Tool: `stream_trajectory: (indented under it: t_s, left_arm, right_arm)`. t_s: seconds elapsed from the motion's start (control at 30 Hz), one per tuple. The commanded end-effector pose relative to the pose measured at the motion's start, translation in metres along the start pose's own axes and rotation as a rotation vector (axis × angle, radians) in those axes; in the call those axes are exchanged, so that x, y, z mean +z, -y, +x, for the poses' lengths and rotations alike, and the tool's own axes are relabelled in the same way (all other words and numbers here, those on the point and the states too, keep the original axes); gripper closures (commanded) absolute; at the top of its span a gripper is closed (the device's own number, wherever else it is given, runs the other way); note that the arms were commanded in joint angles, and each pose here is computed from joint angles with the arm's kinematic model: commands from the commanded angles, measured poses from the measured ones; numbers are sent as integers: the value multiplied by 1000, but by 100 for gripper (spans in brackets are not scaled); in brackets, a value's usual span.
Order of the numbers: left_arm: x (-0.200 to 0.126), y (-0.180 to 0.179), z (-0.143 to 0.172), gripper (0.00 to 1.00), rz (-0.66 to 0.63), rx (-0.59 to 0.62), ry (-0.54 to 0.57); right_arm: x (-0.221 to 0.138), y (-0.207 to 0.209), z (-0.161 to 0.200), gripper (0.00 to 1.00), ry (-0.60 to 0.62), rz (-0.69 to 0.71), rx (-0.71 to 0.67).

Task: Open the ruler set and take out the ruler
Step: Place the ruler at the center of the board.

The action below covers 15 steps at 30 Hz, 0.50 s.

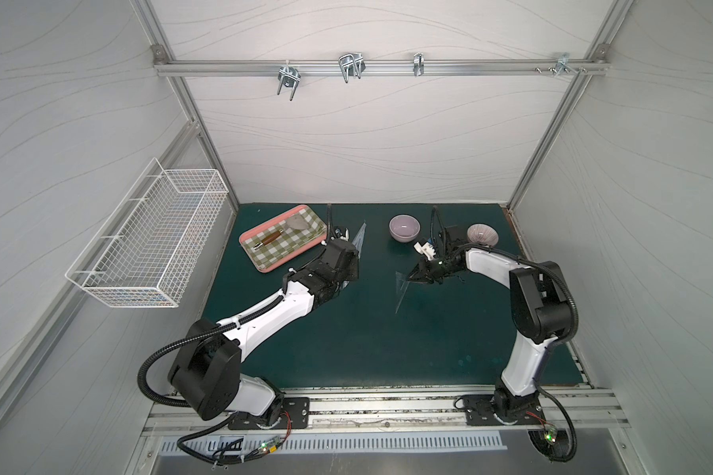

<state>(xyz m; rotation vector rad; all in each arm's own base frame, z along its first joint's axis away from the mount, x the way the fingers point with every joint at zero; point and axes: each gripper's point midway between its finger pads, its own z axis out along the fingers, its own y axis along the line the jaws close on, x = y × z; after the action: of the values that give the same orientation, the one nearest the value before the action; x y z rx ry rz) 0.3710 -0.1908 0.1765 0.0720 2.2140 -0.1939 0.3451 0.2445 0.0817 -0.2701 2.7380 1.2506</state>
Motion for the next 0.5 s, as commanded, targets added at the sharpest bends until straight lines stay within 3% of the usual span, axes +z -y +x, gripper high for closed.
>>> stream_trajectory:
  t_s: [0.0, 0.27, 0.47]
  left_arm:
    - [-5, 2, -16, 100, 11, -25, 60]
    - [-5, 2, -16, 100, 13, -24, 63]
    - [-5, 1, -16, 100, 13, -27, 62]
  right_arm:
    - [6, 17, 3, 97, -17, 47, 3]
    - [13, 35, 5, 94, -26, 111, 15]
    - [17, 44, 7, 85, -39, 133, 23]
